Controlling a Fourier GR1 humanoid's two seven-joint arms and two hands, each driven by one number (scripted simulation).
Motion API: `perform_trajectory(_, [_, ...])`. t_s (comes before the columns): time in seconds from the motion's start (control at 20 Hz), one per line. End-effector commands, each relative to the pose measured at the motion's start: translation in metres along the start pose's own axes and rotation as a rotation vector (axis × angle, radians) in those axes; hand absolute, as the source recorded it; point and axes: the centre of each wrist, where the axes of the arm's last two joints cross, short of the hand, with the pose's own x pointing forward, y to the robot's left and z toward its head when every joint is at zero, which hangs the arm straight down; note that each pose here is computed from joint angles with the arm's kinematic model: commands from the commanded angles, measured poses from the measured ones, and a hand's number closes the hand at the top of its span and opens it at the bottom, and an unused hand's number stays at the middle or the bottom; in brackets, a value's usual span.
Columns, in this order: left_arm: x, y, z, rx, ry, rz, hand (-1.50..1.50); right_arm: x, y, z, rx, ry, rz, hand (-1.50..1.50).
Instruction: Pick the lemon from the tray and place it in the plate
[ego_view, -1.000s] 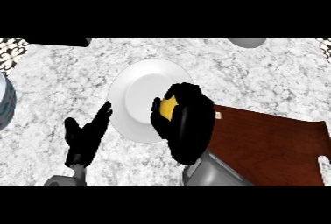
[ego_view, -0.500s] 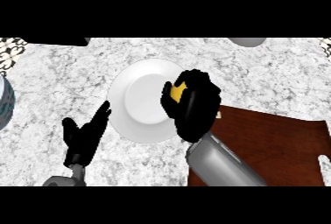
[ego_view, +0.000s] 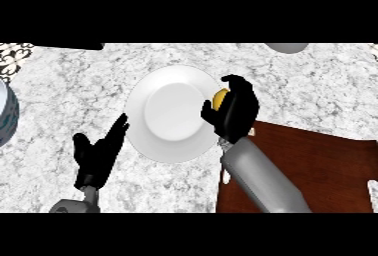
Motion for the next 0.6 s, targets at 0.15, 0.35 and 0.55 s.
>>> perform_trajectory(0.15, [-0.012, 0.0, -0.003, 0.008, 0.063, 0.014, 0.0, 0.003, 0.022, -0.013, 0.097, 0.166, -0.158, -1.5])
perform_trajectory(0.35, [-0.011, 0.0, 0.0, -0.001, 0.049, 0.002, 0.0, -0.005, 0.029, -0.005, 0.016, 0.075, -0.317, -1.5])
perform_trajectory(0.55, [-0.016, 0.006, -0.002, 0.009, 0.062, 0.022, 0.0, 0.012, 0.019, -0.013, -0.071, 0.081, -0.495, -1.5])
